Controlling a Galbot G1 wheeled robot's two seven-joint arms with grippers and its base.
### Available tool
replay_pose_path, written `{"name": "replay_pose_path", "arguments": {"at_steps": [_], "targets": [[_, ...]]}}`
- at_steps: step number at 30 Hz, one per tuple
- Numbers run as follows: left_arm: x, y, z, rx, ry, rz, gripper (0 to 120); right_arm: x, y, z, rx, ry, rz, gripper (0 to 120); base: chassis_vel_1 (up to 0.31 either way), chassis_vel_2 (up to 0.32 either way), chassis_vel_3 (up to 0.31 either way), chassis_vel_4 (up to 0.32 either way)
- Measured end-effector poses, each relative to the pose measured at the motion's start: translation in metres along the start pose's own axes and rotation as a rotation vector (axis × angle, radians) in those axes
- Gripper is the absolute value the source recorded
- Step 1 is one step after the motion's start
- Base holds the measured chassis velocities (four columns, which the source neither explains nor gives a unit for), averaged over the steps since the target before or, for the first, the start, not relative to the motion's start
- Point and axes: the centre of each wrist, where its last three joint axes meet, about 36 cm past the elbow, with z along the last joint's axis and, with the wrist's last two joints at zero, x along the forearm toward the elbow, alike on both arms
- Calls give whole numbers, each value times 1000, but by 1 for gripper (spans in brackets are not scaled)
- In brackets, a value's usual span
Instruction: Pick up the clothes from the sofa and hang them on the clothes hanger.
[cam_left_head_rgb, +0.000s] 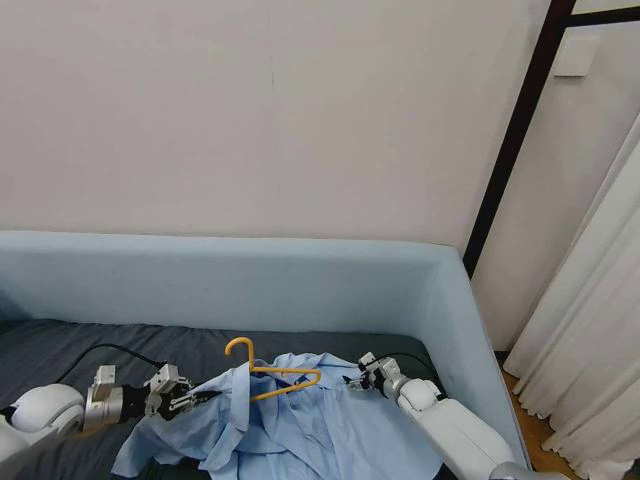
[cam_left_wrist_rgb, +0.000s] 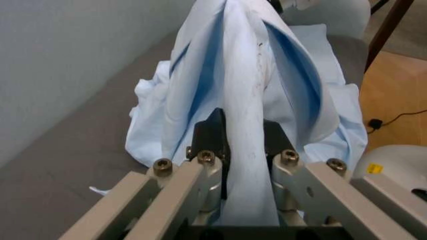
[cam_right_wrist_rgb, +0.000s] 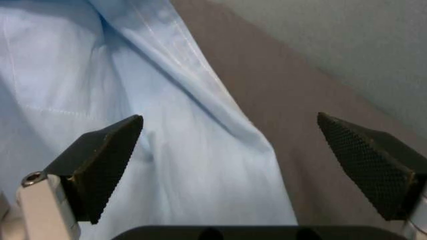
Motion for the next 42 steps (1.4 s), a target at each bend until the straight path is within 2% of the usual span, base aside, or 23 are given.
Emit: {"name": "replay_pose_path", "arguments": {"at_steps": [7,11,14,17,18,20,21,23,25,28,32,42], "targets": [[2,1,2,1,7,6,7,-3,-6,-1,24,2,5,95,0,0,0,0],[2,0,1,0,9,11,7,-9,-6,2,39,31,6,74,0,0,0,0],[1,-1,1,-1,11,16,7,-10,-6,3,42,46,8,68,0,0,0,0],[0,-2,2,-3,14,19,7,-12,-3,3,39,65,6,53,0,0,0,0],[0,-2,2,-3,14,19,7,-12,-3,3,39,65,6,53,0,0,0,0],[1,-1,2,-3,14,18,7,-13,-3,2,39,65,6,45,0,0,0,0],[1,-1,1,-3,15,18,7,-13,-2,2,40,65,6,38,0,0,0,0],[1,-1,1,-4,16,18,7,-13,-2,2,41,64,6,36,0,0,0,0],[2,-1,1,-5,16,18,7,-12,-2,2,41,63,6,25,0,0,0,0],[2,-1,1,-5,17,18,7,-12,-1,4,42,60,4,18,0,0,0,0],[1,-1,2,-4,18,18,7,-8,-1,13,40,53,7,0,0,0,0,0],[3,6,7,-22,48,5,7,1,-13,17,24,21,46,0,0,0,0,0]]}}
